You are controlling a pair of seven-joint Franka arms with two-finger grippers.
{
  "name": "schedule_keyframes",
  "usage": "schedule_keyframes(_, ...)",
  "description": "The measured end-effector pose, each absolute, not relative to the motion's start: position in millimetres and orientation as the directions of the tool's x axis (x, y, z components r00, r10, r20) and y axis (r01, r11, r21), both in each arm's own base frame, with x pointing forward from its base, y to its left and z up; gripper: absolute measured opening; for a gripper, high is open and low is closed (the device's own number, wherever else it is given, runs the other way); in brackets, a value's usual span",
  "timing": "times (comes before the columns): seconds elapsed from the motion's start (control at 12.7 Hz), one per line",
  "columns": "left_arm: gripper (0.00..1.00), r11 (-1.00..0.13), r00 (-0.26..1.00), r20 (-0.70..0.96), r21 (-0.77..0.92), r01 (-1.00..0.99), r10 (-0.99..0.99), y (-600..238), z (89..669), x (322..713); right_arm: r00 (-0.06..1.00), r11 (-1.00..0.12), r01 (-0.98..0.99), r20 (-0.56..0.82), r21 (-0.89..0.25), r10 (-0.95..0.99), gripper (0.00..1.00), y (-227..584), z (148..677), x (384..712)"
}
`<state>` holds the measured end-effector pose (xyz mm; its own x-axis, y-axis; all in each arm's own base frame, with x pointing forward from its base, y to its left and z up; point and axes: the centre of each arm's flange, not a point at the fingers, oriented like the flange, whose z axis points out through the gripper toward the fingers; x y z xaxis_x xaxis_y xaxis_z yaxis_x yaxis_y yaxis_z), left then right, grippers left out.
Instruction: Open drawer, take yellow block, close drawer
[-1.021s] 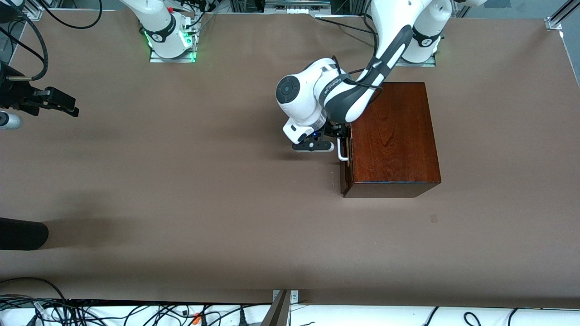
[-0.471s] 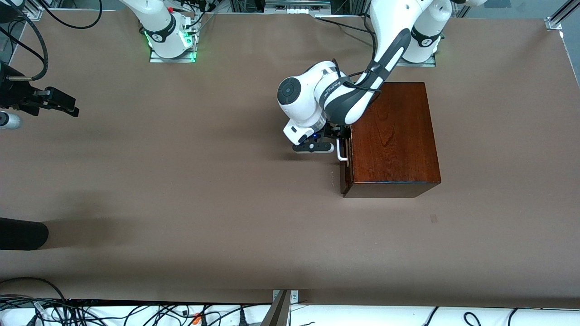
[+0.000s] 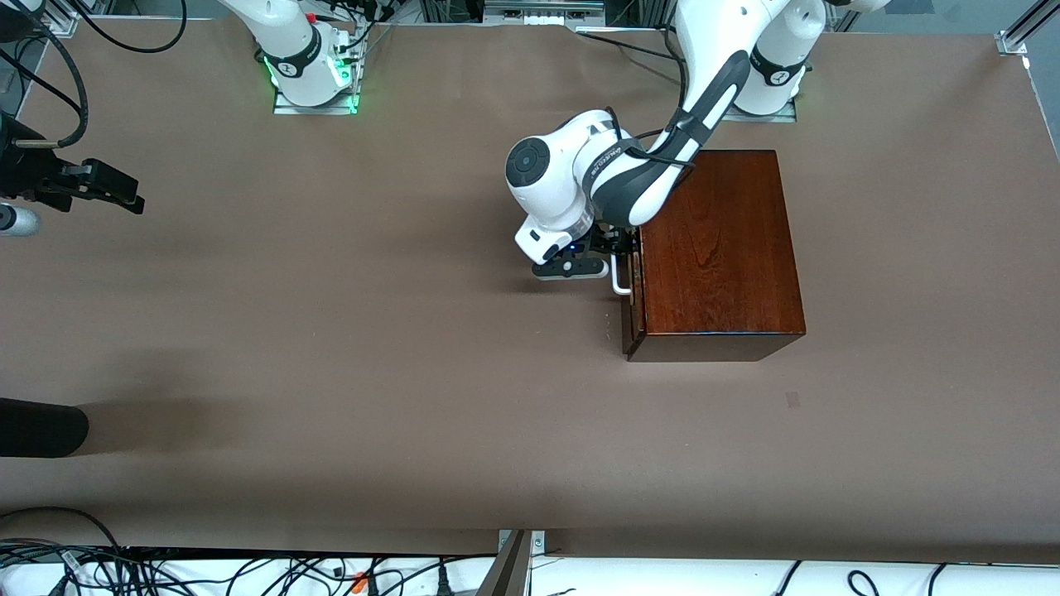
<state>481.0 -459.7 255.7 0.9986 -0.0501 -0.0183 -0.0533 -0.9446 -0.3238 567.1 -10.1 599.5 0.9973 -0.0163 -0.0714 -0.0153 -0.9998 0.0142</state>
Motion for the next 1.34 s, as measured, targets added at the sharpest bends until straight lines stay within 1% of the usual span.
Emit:
schedule_keyframes(0.63,1.0,-0.961,1.0,0.017,-0.275,-0.012,-0.018,-466.8,261.0,482.2,0.997,-1.0,-0.015,-0.074,0.014,-0.016,1.0,-10.2,598.4,567.0)
schedule_keyframes(1.1,1.0,-0.979,1.0,0.027,-0.204,0.002,-0.003,-477.7,269.9,482.8,0.997,-1.0,-0.015,-0.077,0.014,-0.016,1.0,-10.2,597.0,566.9)
schedule_keyframes(1.34,1.0,-0.991,0.998,0.06,-0.134,-0.012,-0.02,-500.4,277.1,479.5,0.997,-1.0,-0.015,-0.077,0.014,-0.016,1.0,-10.2,597.0,566.9)
